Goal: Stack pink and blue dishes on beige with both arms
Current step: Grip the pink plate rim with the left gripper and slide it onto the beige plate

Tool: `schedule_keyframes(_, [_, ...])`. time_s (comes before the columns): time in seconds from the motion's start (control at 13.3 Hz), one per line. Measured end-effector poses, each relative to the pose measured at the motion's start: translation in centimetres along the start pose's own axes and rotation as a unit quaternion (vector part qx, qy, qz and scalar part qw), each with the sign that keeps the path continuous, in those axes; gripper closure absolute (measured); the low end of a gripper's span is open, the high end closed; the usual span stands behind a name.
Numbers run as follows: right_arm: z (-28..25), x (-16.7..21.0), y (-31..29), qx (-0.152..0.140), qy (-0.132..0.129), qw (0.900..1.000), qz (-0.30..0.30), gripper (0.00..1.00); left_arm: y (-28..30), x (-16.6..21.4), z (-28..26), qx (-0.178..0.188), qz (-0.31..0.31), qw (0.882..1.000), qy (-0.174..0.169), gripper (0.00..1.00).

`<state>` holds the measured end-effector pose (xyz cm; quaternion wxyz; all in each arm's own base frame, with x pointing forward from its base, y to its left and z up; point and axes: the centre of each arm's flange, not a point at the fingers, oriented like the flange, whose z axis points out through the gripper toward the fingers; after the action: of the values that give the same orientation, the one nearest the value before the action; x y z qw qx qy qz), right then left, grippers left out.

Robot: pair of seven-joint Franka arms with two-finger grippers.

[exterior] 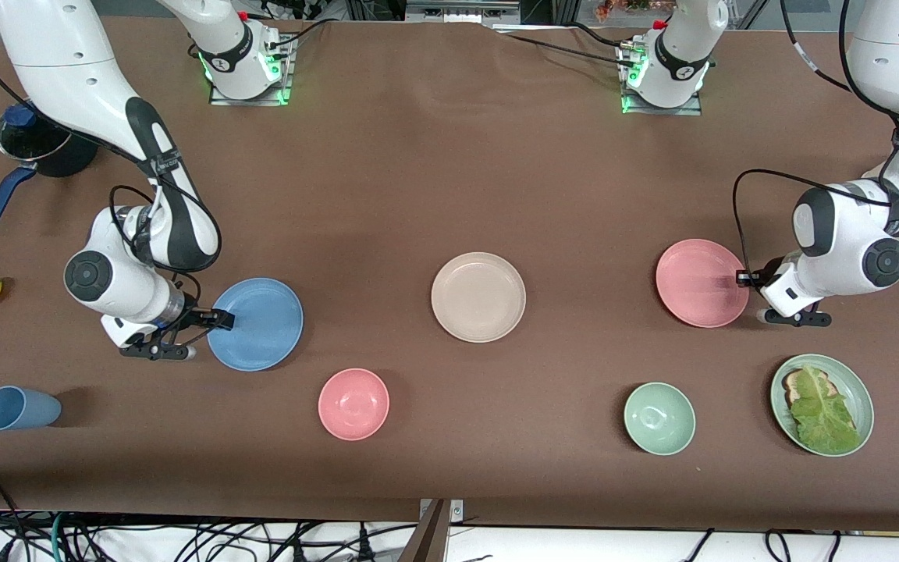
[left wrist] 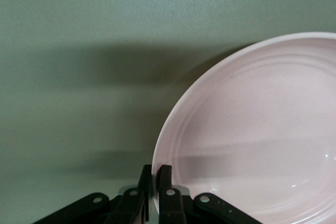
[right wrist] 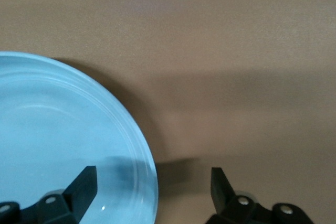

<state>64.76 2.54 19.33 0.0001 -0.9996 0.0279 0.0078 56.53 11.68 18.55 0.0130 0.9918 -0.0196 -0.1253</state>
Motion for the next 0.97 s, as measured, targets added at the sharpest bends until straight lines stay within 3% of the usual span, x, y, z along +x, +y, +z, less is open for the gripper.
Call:
schedule_keyframes(0.37, [0.1, 0.0, 0.0, 0.001, -0.001, 1.000, -0.002, 0.08, 1.7, 1.2, -6.0, -0.028, -0.007, 0.998, -0.052, 0.95])
schedule_keyframes(0.67, [0.6, -0.1, 0.1, 0.002, -0.004, 1.000, -0.008, 0.15, 3.7, 2.0, -12.2, -0.048, -0.021, 0.997, -0.061, 0.95])
schedule_keyframes(0.97, [0.7, -0.1, 0.3, 0.003, -0.005, 1.000, -0.006, 0.16, 11.2, 3.1, -14.2, -0.067, -0.054, 0.995, -0.057, 0.95])
